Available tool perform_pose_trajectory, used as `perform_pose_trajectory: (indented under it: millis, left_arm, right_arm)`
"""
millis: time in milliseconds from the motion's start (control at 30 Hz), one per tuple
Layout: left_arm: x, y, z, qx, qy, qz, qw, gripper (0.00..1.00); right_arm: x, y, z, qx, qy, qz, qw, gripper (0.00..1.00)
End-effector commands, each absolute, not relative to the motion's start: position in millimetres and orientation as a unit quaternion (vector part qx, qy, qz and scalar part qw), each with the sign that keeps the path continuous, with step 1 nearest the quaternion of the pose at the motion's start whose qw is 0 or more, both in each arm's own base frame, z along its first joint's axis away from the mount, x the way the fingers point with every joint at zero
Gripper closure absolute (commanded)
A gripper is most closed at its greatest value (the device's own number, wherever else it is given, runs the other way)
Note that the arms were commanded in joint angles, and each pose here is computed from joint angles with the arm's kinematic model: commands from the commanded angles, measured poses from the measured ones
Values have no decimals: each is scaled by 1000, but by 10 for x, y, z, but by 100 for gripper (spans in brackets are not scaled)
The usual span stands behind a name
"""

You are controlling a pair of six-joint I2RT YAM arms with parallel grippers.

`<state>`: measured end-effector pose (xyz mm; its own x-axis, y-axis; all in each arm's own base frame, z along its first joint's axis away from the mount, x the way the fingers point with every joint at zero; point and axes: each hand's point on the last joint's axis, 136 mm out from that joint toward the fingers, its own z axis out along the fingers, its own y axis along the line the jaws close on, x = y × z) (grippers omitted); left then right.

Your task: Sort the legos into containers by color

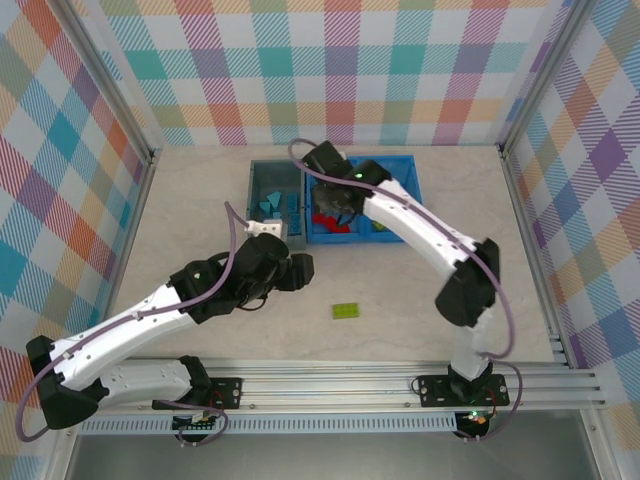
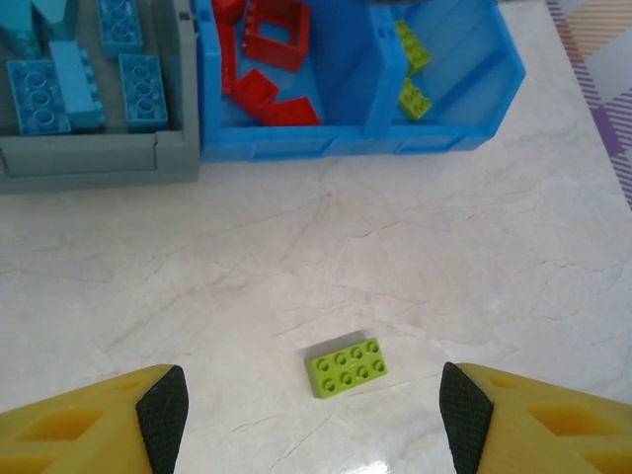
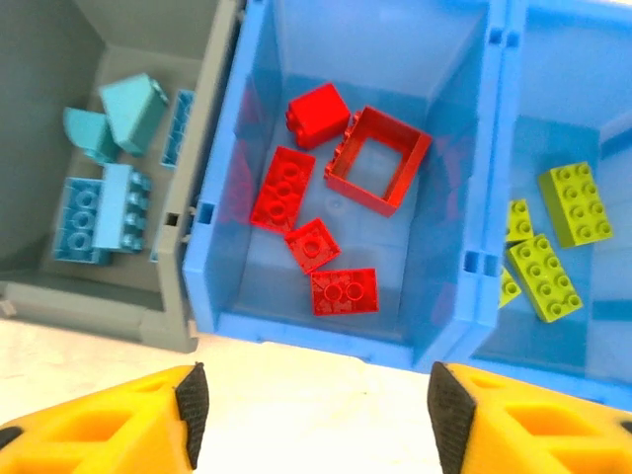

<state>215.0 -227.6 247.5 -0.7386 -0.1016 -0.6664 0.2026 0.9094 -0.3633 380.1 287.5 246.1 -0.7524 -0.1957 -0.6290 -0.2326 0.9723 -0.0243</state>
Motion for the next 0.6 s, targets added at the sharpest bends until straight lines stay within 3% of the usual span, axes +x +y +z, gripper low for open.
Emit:
perform_pose_trajectory:
  millis: [0,167,300,567]
  left_arm:
    - [2040,-2176,2405,25,915,-205,347,30]
    - [1899,-2141,2204,34,930,-200,307,30]
    - [1804,-2026,2026,19,938,-192,287,30]
    - [1627,-1718,1731,-38,942,-195,272,29]
  right_arm:
    - [3593,2827,2532,-143,930,63,331,34]
    - [3060,2597,2453,-167,932,111,302,27]
    - [2477,2596,2169,-250,923,163,243,16]
    - [1758,2435,1270,-328,934,60,125,4]
